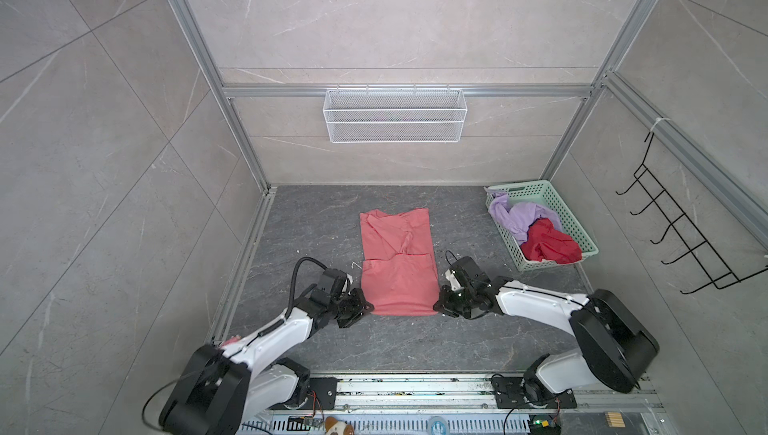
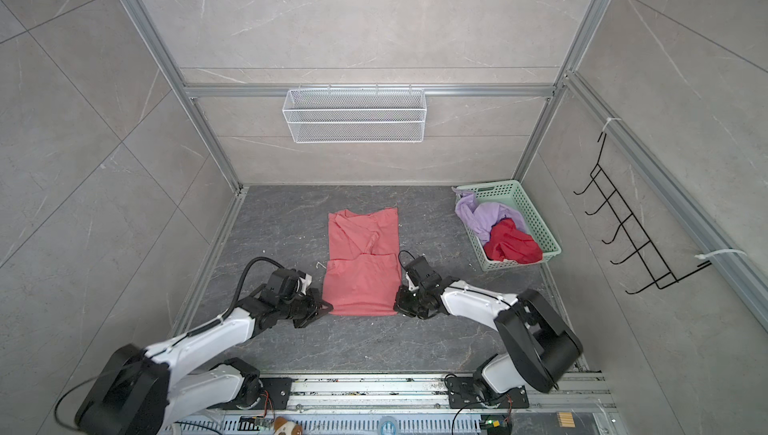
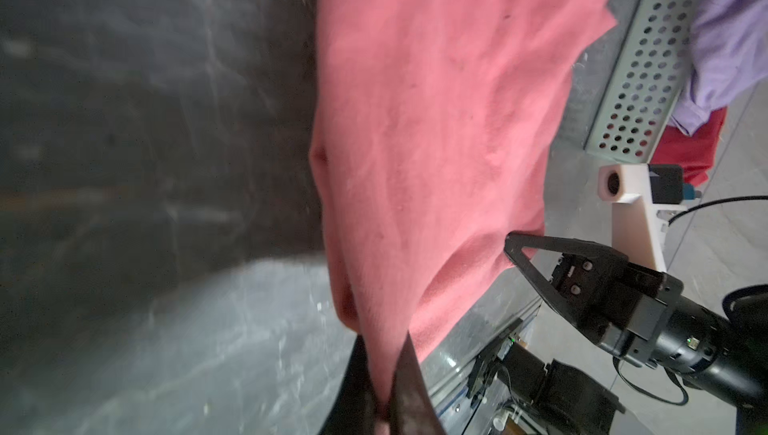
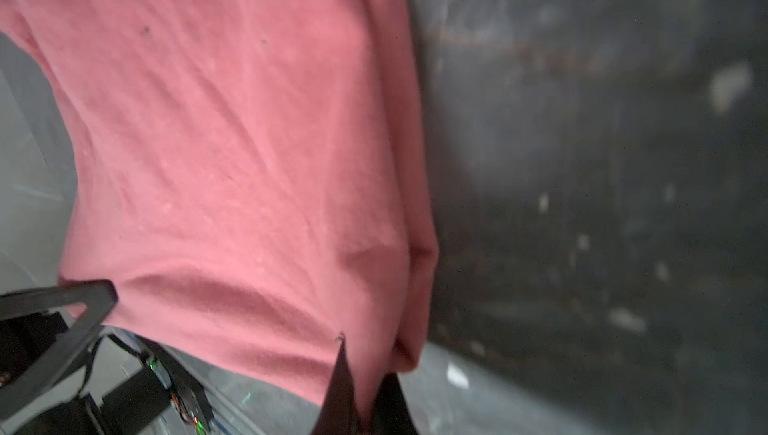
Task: Fold and stack the t-shirts
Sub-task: 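Fold the near edge over again away from the robot with both grippers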
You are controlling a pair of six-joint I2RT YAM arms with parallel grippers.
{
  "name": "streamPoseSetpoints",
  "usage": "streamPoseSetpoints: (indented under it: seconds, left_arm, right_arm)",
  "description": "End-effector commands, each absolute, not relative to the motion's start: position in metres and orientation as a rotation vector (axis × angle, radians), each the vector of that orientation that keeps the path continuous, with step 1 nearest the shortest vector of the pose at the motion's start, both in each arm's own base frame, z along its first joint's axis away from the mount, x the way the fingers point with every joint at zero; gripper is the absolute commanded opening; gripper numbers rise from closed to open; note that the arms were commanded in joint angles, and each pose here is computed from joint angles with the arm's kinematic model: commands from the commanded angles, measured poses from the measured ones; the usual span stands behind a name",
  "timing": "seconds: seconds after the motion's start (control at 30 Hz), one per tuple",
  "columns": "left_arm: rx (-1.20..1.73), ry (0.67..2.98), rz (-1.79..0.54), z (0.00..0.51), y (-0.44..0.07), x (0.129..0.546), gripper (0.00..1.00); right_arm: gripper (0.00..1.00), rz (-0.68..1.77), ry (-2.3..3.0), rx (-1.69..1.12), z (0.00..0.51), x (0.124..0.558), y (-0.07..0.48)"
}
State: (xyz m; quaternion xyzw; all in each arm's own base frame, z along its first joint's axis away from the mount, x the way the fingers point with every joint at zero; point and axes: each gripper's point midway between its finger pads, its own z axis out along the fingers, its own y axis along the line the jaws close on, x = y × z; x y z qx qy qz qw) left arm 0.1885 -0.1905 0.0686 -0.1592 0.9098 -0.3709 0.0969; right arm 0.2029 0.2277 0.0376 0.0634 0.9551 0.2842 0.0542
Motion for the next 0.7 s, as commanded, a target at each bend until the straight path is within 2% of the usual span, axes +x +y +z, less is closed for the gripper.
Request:
streamPoseSetpoints:
  seconds: [0.0,0.1,0.27,0.53,0.67]
  left_arm:
    - [-0.645,2.722,-0.954,0.063,-0.162,0.162,0.0]
    - [-0.638,2.631,-1.001,0.089,-0.159,0.163,0.0]
    - [-0.492,2.546,-1.007,0.138,-0.17,0.189,0.0]
    - [-0.202,2.448,-0.924,0.202,-0.208,0.274,0.0]
    - [-0.173,2.426,-0.909,0.209,-0.214,0.32,0.0]
  right_arm:
    - [0.0,0.731,2.959,0.19,0.045,0.17,0.203]
    - [0.0,0.798,2.856,0.18,0.079,0.179,0.209]
    - [0.0,0.91,2.691,0.145,0.132,0.214,0.235]
    - [0.0,0.894,2.586,0.109,0.165,0.283,0.274]
    - [0.0,0.884,2.555,0.164,0.173,0.323,0.277]
